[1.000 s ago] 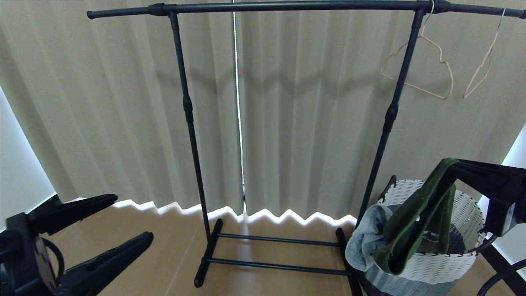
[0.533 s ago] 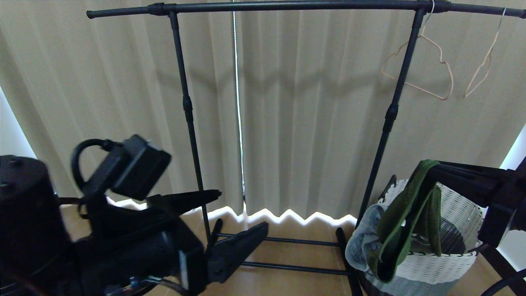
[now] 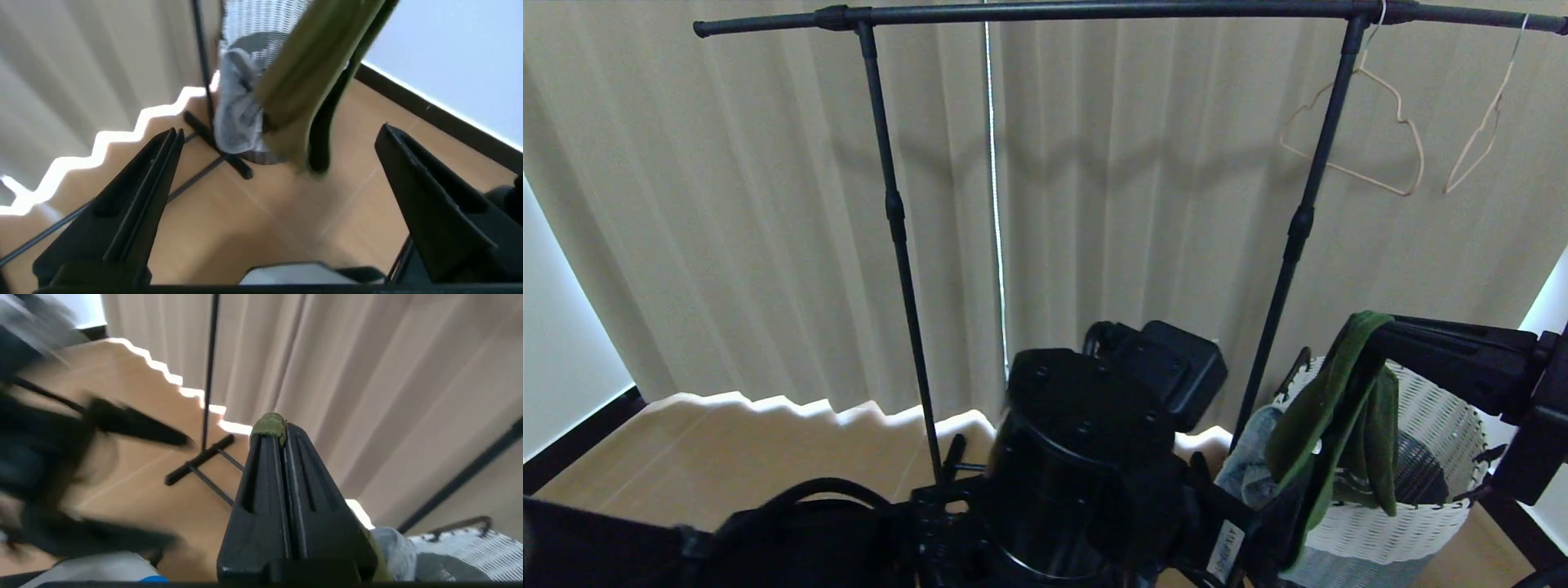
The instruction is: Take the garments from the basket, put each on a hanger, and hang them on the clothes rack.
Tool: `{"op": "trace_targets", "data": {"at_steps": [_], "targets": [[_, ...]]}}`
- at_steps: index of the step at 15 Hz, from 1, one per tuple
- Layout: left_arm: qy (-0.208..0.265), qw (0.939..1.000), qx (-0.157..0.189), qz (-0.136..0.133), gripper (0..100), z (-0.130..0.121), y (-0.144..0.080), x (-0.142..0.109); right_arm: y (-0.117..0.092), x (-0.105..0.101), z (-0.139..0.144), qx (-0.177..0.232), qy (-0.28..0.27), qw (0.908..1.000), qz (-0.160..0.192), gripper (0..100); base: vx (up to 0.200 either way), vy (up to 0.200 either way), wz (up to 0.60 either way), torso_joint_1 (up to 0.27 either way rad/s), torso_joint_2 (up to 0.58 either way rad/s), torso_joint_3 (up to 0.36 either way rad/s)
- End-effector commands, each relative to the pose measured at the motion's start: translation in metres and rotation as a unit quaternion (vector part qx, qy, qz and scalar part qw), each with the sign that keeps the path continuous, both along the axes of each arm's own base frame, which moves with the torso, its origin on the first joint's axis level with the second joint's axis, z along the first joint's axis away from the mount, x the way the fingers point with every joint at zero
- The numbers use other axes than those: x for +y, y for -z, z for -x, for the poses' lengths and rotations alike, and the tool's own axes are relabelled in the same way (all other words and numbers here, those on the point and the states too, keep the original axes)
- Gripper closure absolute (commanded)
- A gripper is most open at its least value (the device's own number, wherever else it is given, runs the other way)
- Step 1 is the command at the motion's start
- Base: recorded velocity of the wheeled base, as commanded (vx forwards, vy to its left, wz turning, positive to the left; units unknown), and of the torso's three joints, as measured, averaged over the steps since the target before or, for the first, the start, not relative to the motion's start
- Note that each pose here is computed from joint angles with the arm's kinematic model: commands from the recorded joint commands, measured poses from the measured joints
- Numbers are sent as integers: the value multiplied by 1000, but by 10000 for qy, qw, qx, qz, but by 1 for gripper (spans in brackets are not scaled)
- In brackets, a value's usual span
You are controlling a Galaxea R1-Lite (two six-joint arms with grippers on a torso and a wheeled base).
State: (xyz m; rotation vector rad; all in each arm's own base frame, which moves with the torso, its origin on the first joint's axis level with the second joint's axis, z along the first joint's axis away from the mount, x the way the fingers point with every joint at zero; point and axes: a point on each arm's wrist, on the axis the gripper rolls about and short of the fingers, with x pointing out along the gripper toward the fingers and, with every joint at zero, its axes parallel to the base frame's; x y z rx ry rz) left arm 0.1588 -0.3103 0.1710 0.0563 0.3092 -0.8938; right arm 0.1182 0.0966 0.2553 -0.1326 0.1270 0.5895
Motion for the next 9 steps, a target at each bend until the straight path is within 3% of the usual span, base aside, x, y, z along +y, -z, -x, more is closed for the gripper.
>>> {"op": "trace_targets", "data": {"at_steps": [1, 4, 9], "targets": [[-60, 9991, 163, -391, 0, -14, 44, -41, -3, -1, 4, -46, -138, 9999, -71, 100, 0, 0, 0, 0, 0, 0], [-298, 9980, 180, -524, 0, -21, 66, -54, -4, -1, 4, -58, -160, 9998, -94, 100, 0, 0, 0, 0, 0, 0], [-561, 9969, 160, -534, 0, -39, 78, -55, -5, -3, 7, -82, -274, 9995, -136, 100, 0, 0, 0, 0, 0, 0]]}}
